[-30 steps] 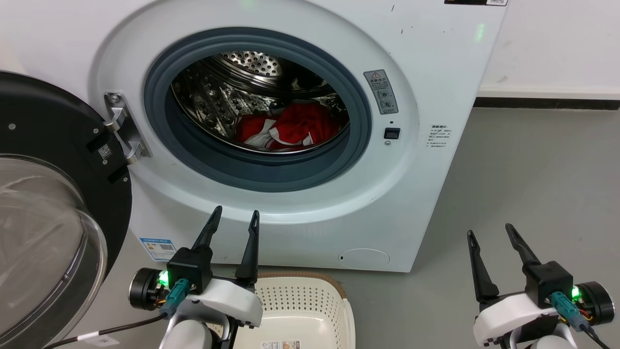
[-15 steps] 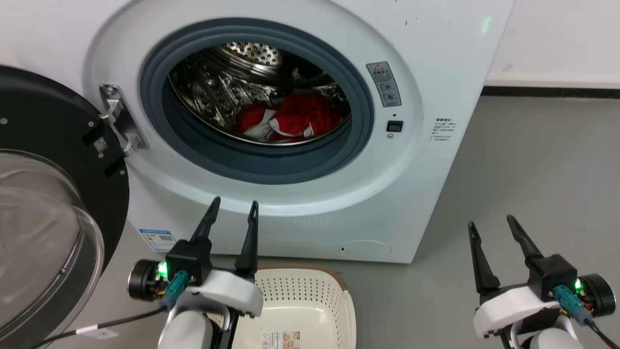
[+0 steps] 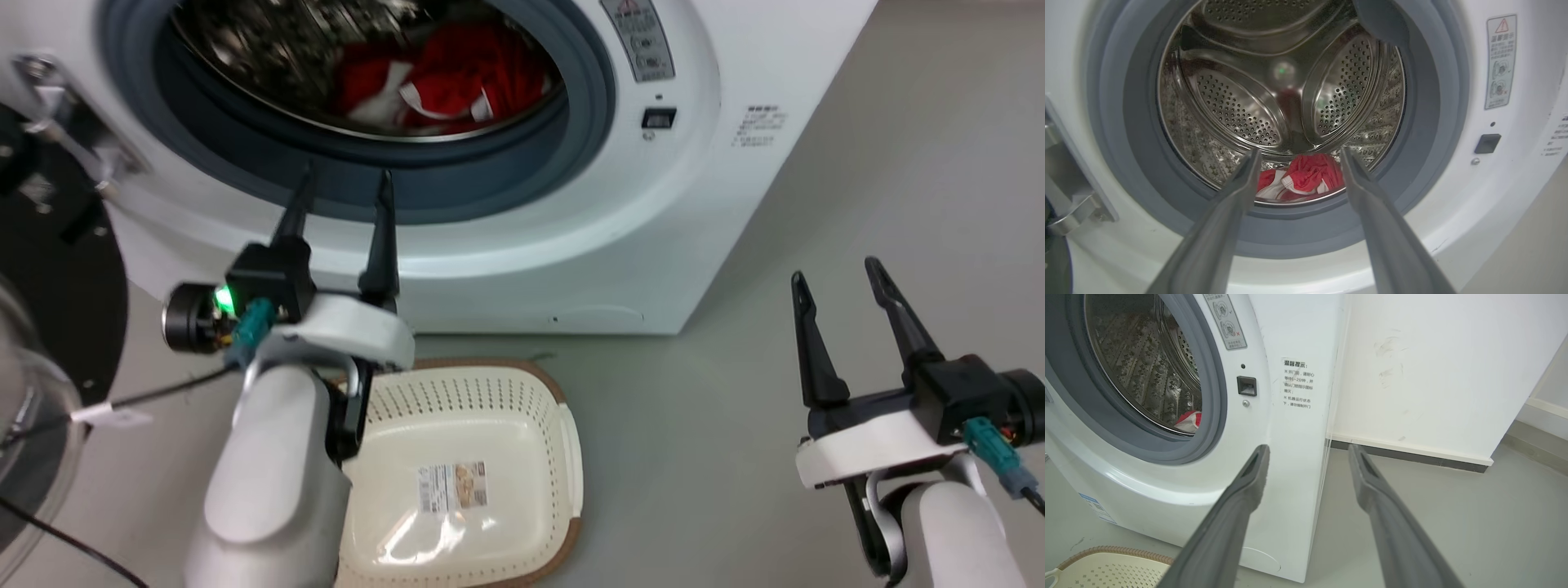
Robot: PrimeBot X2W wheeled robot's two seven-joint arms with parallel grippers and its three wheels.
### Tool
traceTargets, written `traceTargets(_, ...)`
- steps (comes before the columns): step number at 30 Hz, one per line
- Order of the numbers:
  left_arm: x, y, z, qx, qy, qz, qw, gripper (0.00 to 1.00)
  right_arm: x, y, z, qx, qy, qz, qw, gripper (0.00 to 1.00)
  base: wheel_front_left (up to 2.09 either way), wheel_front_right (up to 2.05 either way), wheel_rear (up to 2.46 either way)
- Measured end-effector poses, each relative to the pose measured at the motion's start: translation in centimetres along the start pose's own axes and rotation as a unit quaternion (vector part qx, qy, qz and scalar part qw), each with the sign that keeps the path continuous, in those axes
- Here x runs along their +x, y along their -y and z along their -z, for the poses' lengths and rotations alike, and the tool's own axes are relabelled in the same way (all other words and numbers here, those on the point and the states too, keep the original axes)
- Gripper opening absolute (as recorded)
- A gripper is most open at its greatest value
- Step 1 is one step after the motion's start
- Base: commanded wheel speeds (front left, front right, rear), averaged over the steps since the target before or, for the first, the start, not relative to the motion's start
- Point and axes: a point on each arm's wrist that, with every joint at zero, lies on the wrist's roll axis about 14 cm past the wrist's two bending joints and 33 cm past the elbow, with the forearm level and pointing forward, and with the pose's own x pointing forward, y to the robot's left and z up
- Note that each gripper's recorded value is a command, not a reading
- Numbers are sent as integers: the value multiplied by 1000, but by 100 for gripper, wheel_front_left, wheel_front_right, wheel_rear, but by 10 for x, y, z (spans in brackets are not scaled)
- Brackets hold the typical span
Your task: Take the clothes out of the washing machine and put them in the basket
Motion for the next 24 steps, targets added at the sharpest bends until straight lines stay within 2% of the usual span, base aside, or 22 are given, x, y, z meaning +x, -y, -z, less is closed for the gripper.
traceTargets(8,57,-3,36,8,-22,11,1000,100,15,8,22,6,-17,8,1000,100,0,0,0)
traceTargets(24,166,-2,116,22,-86,33,996,100,15,28,79,28,-77,33,996,100,0,0,0)
